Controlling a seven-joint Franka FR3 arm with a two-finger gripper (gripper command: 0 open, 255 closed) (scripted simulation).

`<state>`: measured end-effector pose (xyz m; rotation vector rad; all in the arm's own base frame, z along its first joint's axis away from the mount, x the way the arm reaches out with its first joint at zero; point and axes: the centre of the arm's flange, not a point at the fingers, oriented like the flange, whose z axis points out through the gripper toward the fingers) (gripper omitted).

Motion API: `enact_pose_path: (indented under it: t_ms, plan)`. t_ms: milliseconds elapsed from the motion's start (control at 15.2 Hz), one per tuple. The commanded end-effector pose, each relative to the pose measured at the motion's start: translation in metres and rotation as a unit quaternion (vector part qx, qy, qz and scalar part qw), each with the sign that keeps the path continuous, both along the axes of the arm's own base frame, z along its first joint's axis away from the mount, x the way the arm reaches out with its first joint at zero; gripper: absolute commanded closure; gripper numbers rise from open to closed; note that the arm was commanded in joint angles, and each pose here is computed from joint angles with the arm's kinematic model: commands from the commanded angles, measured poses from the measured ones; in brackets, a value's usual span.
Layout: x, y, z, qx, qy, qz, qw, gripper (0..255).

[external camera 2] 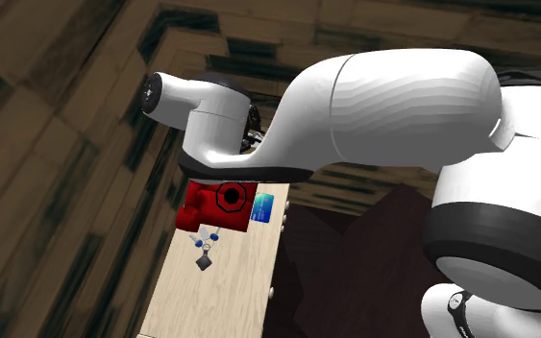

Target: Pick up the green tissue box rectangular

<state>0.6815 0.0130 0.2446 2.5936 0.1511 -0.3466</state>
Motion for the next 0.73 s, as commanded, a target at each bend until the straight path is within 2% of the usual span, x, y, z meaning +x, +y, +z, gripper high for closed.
enact_pose_path:
  t_ms: [0, 660]
  plan:
    - [0.001, 0.002, -0.002, 0.002, 0.001, 0.001, 1.0000, 255]
    - [0.001, 0.002, 0.050, 0.002, 0.001, 0.001, 1.0000, 255]
